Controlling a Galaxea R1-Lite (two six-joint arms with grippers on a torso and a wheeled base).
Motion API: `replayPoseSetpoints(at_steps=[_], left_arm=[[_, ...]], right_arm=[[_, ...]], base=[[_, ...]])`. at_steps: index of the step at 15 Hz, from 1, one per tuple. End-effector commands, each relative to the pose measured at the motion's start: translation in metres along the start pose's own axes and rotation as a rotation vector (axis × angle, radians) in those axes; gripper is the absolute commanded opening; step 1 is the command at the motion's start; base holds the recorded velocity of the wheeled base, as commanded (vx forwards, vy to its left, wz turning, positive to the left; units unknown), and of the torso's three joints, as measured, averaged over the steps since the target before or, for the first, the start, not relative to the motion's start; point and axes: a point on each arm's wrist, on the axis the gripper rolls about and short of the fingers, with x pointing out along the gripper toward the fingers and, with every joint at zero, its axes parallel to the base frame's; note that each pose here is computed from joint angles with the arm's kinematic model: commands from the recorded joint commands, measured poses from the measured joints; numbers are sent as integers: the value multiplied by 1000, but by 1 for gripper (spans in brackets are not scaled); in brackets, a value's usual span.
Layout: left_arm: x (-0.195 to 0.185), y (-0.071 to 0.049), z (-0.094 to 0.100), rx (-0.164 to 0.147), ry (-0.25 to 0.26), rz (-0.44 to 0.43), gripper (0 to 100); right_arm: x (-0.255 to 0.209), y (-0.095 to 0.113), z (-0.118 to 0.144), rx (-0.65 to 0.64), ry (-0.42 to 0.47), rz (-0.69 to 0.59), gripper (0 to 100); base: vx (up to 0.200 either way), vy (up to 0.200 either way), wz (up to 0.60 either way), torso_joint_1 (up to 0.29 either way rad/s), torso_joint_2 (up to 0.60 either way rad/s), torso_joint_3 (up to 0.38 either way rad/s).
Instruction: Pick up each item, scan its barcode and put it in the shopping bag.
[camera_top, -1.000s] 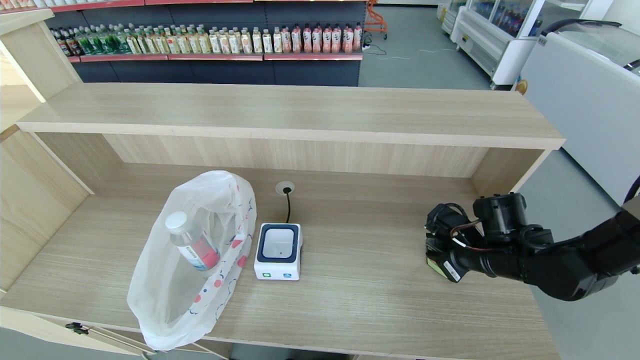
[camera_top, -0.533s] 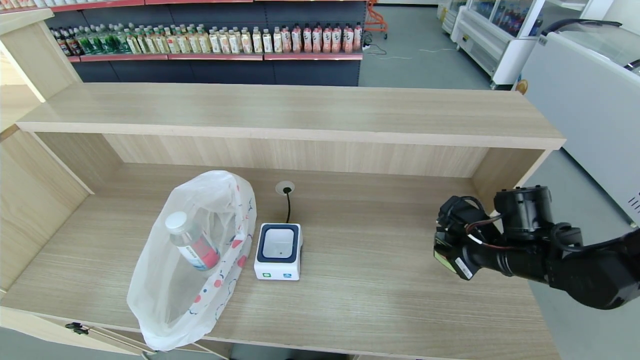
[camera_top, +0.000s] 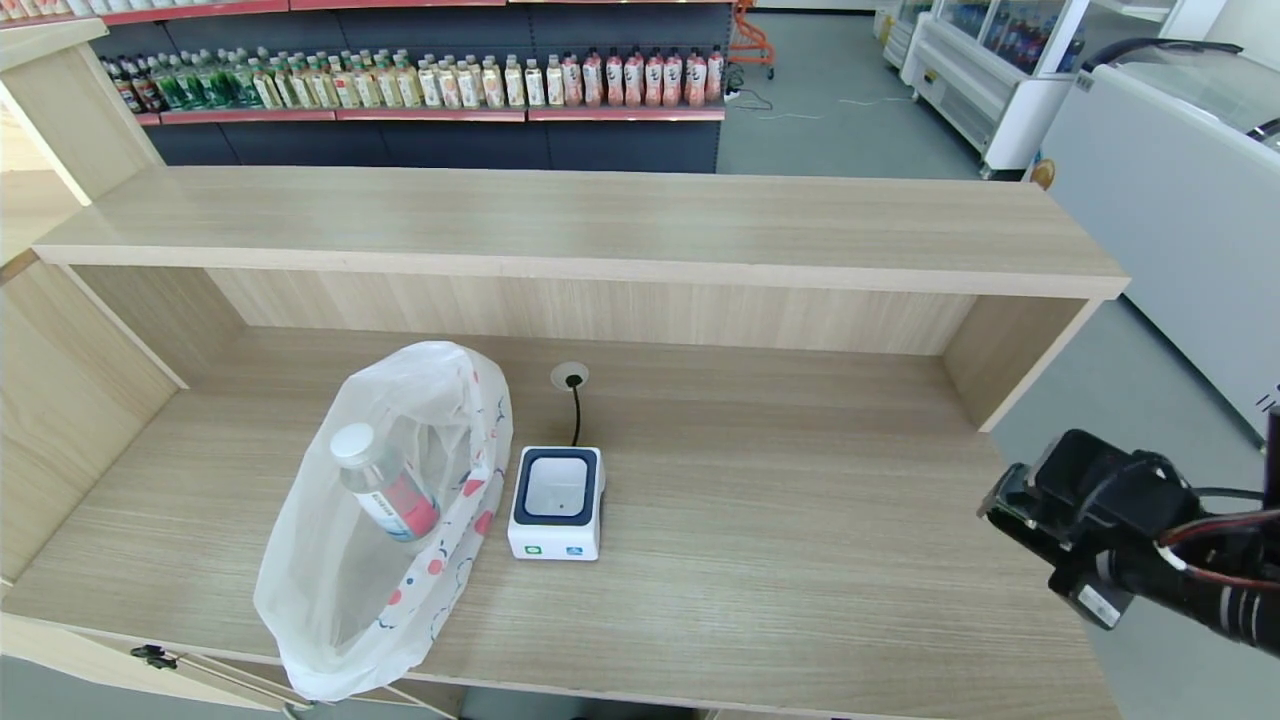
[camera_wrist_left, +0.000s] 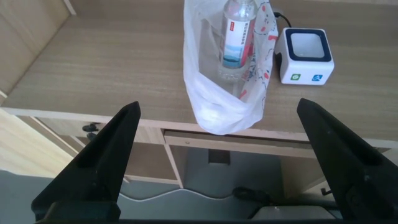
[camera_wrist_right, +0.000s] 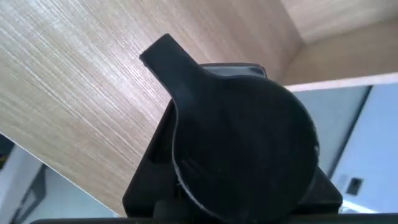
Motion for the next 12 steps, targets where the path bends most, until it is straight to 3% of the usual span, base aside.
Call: replayPoseSetpoints(at_steps=[1, 4, 6, 8, 12], left_arm=[[0, 0, 0, 1, 0, 0, 100], [0, 0, 0, 1, 0, 0, 100], [0, 0, 0, 0, 0, 0, 100], [0, 0, 0, 0, 0, 0, 100], [0, 0, 0, 1, 0, 0, 100]], right_arm=[[-32, 5, 10, -140, -183, 65, 0], [-39, 17, 11, -631, -381, 193, 0], [-36, 35, 11, -976, -535, 299, 0], [-30, 53, 14, -1243, -645, 374, 0], [-13, 84, 36, -1523, -881, 386, 0]], base=[[0, 0, 0, 0, 0, 0], [0, 0, 0, 0, 0, 0], [0, 0, 0, 0, 0, 0], [0, 0, 0, 0, 0, 0], [0, 0, 0, 0, 0, 0]])
